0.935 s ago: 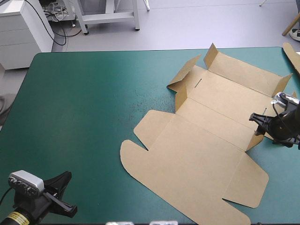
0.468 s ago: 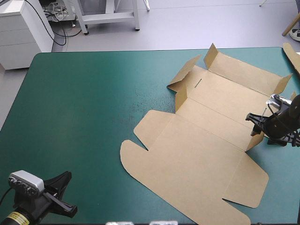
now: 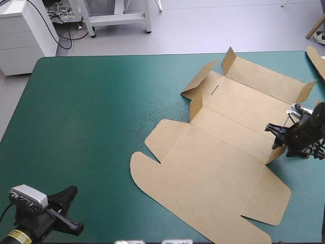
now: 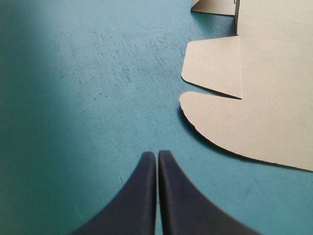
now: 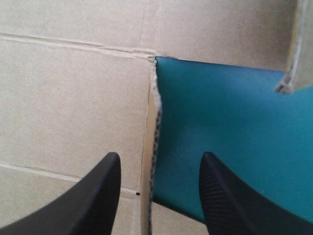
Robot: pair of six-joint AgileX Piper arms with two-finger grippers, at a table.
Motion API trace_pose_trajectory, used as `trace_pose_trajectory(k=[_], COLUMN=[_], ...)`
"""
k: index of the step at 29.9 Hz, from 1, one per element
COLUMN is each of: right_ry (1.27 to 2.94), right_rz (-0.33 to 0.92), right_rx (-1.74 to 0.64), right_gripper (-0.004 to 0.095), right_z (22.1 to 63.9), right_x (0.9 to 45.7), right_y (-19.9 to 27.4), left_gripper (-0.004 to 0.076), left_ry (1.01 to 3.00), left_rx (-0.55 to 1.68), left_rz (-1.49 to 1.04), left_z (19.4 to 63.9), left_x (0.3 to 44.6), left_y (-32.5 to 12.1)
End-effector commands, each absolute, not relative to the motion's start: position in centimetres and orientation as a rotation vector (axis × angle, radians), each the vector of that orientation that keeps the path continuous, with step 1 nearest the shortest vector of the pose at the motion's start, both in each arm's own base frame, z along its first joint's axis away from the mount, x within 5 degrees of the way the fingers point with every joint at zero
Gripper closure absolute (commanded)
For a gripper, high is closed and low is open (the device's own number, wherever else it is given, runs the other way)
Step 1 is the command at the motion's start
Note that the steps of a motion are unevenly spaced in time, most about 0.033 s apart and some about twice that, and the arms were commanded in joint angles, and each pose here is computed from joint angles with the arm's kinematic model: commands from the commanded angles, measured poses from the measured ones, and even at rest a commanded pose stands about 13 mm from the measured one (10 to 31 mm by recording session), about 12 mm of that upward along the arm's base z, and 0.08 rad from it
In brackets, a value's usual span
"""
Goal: Fold the box
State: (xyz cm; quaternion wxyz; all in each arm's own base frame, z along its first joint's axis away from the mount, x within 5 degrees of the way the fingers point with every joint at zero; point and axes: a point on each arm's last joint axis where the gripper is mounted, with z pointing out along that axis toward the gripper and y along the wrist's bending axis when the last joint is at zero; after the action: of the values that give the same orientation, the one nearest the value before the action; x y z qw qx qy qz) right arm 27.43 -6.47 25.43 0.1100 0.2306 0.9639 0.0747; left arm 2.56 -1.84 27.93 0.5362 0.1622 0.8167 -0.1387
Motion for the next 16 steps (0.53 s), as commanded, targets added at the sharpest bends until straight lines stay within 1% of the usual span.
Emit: trace_pose_trajectory(k=[1,3,7,11,16], right_ry=[2.782,2.791,2.789,2.790,2.795], right_rz=[0.225,0.226,0.221,0.209,0.193], right_rx=[0.662,0.665,0.660,0.650,0.560], right_gripper=[0.0523,0.0619,0.0924,0.0926,0.0925], right_z=[26.60,26.40,26.38,26.37,26.71], right_x=[27.58,27.66,27.70,27.70,27.85], right_y=[-6.52,-6.54,-6.58,-6.64,-6.70], left_gripper=[0.0731,0.0731,0.0731,0.0731,0.0731], left_ry=[1.861,1.860,1.860,1.860,1.860], left_rx=[0.369,0.371,0.372,0.372,0.372], left_rz=[-0.350,-0.347,-0.346,-0.346,-0.346], left_z=[29.29,29.29,29.29,29.29,29.29], left_x=[2.78,2.78,2.78,2.78,2.78], left_y=[-1.94,-1.93,-1.93,-1.93,-1.93])
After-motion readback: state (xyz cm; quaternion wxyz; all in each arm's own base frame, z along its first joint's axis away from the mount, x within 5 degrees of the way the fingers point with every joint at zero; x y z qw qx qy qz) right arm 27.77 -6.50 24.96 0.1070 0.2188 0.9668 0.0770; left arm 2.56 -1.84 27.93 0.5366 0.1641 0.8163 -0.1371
